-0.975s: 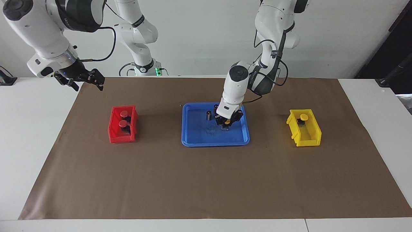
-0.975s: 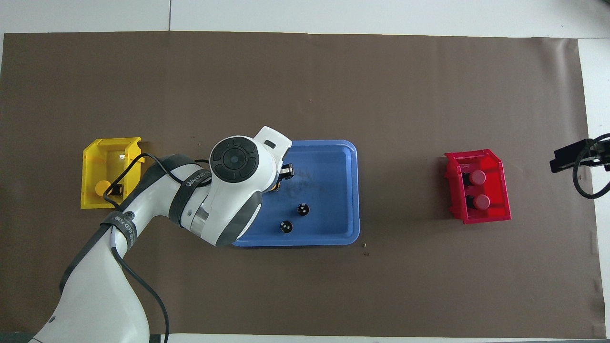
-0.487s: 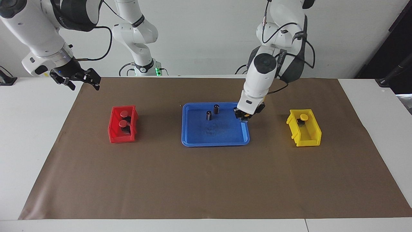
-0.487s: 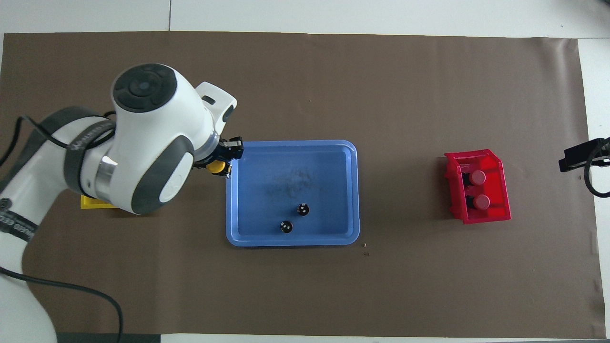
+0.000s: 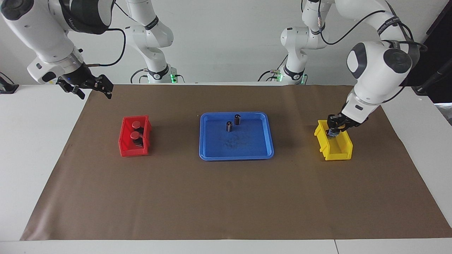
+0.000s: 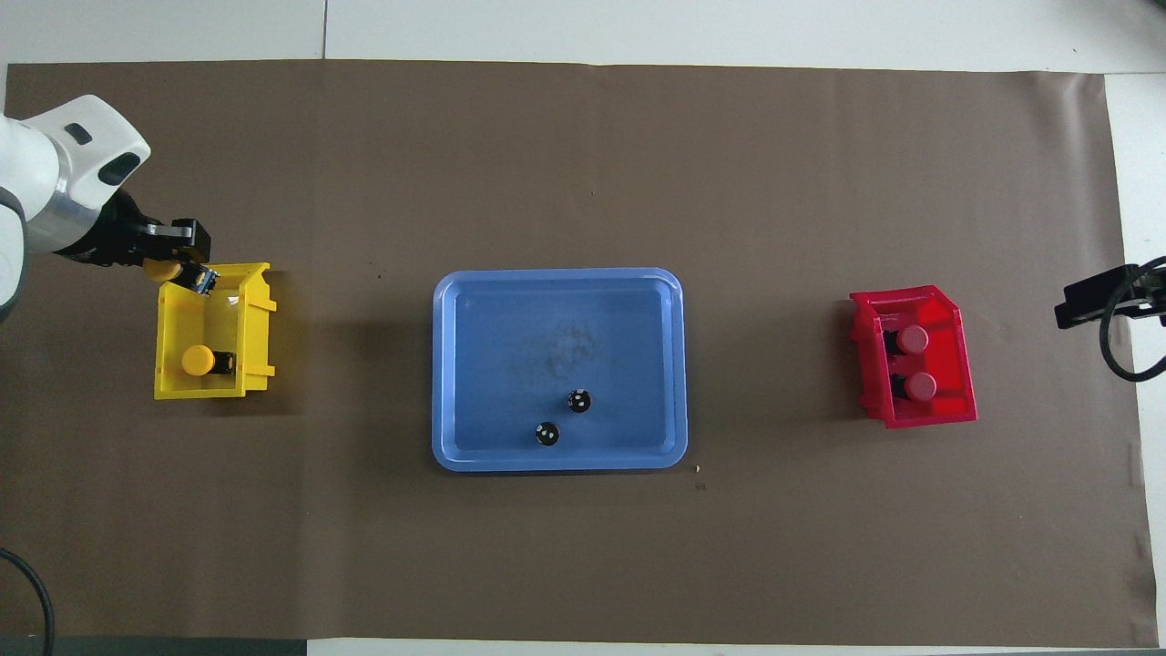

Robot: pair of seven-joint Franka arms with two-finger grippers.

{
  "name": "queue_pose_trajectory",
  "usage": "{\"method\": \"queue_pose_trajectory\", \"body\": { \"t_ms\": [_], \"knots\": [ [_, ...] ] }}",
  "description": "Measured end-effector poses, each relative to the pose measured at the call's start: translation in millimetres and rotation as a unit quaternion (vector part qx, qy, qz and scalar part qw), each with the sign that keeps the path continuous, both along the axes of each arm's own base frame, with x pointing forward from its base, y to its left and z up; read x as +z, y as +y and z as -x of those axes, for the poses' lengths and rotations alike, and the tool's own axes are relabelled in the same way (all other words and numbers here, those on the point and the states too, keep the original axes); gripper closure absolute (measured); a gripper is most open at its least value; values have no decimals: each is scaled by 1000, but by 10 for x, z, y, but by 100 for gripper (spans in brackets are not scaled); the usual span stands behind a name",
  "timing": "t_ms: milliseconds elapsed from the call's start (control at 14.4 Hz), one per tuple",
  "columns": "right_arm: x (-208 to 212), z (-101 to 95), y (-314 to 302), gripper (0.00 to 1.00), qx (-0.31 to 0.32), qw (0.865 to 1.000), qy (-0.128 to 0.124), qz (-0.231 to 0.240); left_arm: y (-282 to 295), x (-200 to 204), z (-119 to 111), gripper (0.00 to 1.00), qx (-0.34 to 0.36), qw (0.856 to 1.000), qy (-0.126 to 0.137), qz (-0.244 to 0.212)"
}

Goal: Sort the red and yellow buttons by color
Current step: 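Carry the yellow button to the yellow bin with the left gripper, then lower and release the yellow button into the yellow bin with the left gripper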

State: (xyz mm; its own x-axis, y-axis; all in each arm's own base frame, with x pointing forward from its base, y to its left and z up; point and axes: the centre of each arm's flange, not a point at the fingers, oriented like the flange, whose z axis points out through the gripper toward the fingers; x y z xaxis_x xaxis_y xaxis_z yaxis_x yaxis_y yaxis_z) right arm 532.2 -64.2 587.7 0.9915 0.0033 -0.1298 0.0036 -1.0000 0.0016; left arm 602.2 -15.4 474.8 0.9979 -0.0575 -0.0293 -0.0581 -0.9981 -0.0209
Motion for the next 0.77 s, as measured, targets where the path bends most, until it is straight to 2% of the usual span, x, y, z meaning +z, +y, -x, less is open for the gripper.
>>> {"method": "queue_pose_trajectory", "body": {
  "t_ms": [139, 348, 766],
  "knots": [
    [0, -3, 29, 0, 3, 1000, 0, 0, 199, -230, -4, 64, 8, 1000, 1, 0],
    [0, -4, 31, 0, 3, 1000, 0, 0, 58, -460, 51, 64, 69, 998, 5, -1],
    [0, -4, 31, 0, 3, 1000, 0, 0, 31, -642, 100, 64, 76, 997, 3, -2]
  ]
}}
